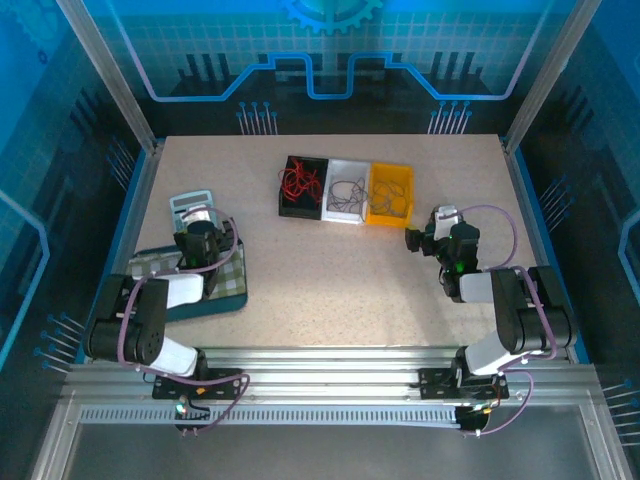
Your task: Untangle the cables
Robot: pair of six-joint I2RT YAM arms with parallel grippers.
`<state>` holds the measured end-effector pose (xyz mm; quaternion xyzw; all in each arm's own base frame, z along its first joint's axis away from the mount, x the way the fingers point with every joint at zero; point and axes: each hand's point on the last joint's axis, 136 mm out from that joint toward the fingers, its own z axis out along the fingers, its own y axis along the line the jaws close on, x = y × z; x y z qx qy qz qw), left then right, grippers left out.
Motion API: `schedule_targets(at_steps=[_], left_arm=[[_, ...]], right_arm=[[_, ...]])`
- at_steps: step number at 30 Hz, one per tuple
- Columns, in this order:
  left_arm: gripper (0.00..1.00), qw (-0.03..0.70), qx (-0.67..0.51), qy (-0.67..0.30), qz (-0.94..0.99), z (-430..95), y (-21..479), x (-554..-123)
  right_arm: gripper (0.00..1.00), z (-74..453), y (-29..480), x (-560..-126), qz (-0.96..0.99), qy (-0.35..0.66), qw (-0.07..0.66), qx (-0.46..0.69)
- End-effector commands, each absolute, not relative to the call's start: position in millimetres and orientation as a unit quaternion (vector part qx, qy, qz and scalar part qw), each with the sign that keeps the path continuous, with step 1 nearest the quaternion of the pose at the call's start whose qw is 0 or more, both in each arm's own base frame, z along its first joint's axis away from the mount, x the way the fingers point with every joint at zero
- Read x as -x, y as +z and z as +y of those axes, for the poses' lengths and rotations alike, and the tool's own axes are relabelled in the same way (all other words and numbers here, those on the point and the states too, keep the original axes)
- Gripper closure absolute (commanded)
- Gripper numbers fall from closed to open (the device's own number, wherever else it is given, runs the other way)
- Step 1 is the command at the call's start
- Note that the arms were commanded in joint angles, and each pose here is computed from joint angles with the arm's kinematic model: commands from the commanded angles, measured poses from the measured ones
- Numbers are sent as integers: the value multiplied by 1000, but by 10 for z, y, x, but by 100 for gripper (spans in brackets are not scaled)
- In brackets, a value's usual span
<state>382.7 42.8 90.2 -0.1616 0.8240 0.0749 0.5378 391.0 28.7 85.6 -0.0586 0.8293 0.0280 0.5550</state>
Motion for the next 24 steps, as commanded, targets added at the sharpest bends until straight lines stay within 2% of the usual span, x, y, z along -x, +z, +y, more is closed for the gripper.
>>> schedule_targets(at_steps=[1,5,6,8,10,24], left_arm=[[1,576,119,49,808,294,1074,-3960],[1,571,88,20,816,165,984,-3954],[1,596,72,24,800,141,973,-3955],[1,574,92,31,813,180,941,-3931],[1,592,86,35,800,182,978,-3951],[1,588,91,33,803,192,970,-3945]], right_arm=[[0,296,980,-3983,816,18,575,65],[0,318,981,-3989,816,6,574,69],[0,318,981,-3988,815,4,575,69],[0,320,979,-3987,815,3,575,70],[0,322,974,-3984,816,4,574,70],[0,336,979,-3991,816,16,573,75]])
